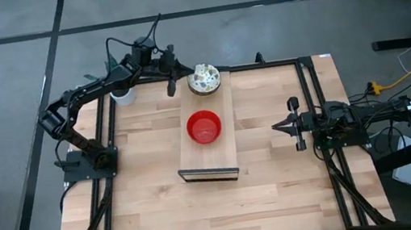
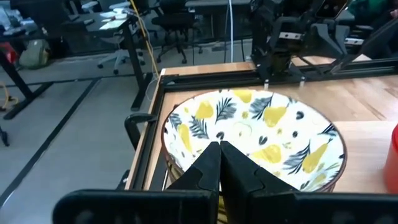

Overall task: Pick & Place Mini bowls
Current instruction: Stack the white patterned bowl on top of the white patterned bowl on the shelf

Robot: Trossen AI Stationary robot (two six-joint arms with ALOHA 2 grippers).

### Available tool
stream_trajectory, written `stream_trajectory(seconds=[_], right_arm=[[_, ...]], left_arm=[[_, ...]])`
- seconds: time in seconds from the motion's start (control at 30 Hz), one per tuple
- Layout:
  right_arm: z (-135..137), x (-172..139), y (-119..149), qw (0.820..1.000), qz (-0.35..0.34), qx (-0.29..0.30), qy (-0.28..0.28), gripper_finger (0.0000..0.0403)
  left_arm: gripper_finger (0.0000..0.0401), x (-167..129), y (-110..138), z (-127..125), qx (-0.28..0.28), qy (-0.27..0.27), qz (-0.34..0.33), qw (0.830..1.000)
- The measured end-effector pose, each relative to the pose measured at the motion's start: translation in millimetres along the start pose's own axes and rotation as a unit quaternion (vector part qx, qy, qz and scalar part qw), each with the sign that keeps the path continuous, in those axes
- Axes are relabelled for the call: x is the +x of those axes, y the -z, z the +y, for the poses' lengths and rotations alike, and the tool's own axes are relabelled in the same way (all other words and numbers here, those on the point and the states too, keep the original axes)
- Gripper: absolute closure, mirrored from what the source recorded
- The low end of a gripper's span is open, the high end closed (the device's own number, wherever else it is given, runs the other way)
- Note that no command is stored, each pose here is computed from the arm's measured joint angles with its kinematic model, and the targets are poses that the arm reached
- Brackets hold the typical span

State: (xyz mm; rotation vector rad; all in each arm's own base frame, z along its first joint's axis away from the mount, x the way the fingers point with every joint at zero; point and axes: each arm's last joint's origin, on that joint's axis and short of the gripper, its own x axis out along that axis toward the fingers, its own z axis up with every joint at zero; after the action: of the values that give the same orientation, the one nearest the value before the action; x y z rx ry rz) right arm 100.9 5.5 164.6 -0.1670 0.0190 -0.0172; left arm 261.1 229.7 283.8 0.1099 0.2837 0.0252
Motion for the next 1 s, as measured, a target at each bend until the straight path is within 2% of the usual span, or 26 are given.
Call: stream_trajectory(seconds=[0.47, 0.6, 1.0], right_arm=[[0.0, 0.0, 0.0, 1.000, 0.000, 0.000, 0.000, 0.0377], [0.0, 0.0, 0.0, 1.000, 0.000, 0.000, 0.000, 0.0377], [0.0, 0.0, 0.1, 1.000, 0.000, 0.000, 0.000, 0.0377]], left_arm=[[0.0400, -0.6, -3.7, 1.1, 0.019, -0.009, -0.012, 1.000], [0.0400, -1.2, -4.4, 0.0, 0.021, 0.011, -0.020, 1.000], [0.0400, -1.3, 1.8, -2.2, 0.007, 0.018, 0.007, 1.000]])
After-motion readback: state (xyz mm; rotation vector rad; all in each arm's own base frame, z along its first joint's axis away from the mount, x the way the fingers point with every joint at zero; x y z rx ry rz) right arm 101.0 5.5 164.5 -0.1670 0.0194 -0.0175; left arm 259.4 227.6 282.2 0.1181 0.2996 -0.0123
